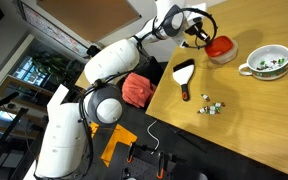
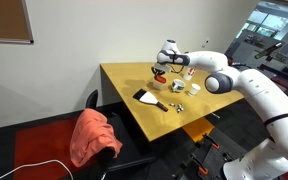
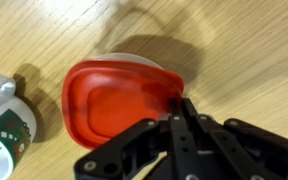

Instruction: Put the red lid on the clear bowl

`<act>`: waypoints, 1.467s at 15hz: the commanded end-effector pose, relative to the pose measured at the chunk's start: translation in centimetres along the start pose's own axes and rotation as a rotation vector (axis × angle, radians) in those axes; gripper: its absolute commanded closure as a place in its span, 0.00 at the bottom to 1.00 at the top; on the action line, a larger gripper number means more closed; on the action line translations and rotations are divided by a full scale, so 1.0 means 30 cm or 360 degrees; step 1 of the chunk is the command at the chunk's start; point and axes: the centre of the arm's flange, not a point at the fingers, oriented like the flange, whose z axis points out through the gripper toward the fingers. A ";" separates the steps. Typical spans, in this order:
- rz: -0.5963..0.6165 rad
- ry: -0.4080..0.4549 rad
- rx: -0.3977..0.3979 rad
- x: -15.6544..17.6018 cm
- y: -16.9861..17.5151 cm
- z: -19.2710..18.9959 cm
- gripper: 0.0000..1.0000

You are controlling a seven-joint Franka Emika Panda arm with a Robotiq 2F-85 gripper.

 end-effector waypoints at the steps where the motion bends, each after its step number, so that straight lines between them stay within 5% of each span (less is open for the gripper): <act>1: 0.0084 0.0011 0.0032 -0.135 0.104 -0.061 0.98; 13: 0.0114 0.0147 0.0144 -0.172 0.145 -0.035 0.98; 15: 0.0111 0.0158 0.0165 -0.183 0.151 -0.038 0.66; 22: 0.0088 0.0142 0.0205 -0.199 0.184 -0.144 0.15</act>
